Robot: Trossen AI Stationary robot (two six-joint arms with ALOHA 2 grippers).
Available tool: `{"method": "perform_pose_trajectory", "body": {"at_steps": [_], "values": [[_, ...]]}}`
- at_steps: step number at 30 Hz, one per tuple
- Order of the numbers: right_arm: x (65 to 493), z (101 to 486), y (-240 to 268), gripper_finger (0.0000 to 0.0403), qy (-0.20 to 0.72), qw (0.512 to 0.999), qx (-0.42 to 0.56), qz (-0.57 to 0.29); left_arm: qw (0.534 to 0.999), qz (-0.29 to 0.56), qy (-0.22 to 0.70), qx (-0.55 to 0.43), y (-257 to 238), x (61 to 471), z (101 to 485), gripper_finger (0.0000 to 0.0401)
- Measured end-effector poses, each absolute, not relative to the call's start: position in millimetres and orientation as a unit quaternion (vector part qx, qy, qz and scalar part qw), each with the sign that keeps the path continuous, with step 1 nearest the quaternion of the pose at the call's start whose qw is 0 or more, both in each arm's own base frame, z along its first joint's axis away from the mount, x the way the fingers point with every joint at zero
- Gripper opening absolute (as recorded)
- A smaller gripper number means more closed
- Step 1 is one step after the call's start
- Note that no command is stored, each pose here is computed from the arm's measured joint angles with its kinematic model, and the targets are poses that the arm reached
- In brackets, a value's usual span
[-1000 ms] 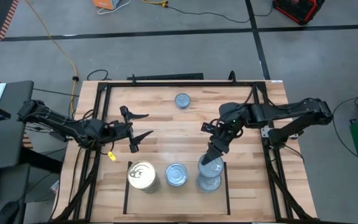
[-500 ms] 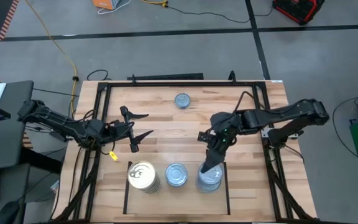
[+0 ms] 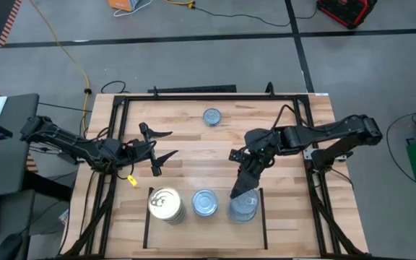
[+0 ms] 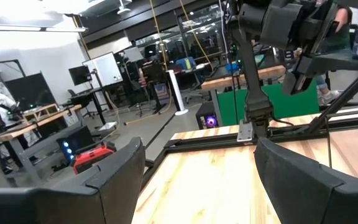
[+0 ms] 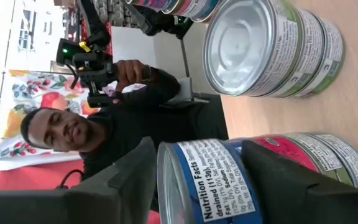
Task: Stack canned seafood by type on shelf
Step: Put the left blue tuna can on the top of the left stacked tuna cans on the shelf, then put the blue tuna can on the top of the left stacked tuna cans on the shelf
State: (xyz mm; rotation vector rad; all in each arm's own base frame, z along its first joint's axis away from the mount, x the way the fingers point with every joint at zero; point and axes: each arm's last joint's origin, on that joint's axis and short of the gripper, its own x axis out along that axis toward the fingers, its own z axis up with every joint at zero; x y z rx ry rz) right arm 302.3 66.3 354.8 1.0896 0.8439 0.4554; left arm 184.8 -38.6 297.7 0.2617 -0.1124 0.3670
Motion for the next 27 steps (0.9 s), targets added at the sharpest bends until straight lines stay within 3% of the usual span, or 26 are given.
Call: {"method": "perform_pose_trajectory", "body": {"at_steps": [5, 15, 27], "values": [[303, 355, 64, 0.028, 0.386, 0.745, 0.504, 0.205, 0.973, 0.183, -0.056, 0.129, -39, 185, 298, 0.0288], [305, 355, 52, 0.0283, 0.371, 0.753, 0.51, 0.187, 0.973, 0.183, -0.056, 0.129, -39, 185, 298, 0.0288], [308, 353, -2, 0.0283, 0.323, 0.813, 0.459, 0.153, 0.976, 0.179, -0.035, 0.117, -39, 186, 293, 0.0288]]}}
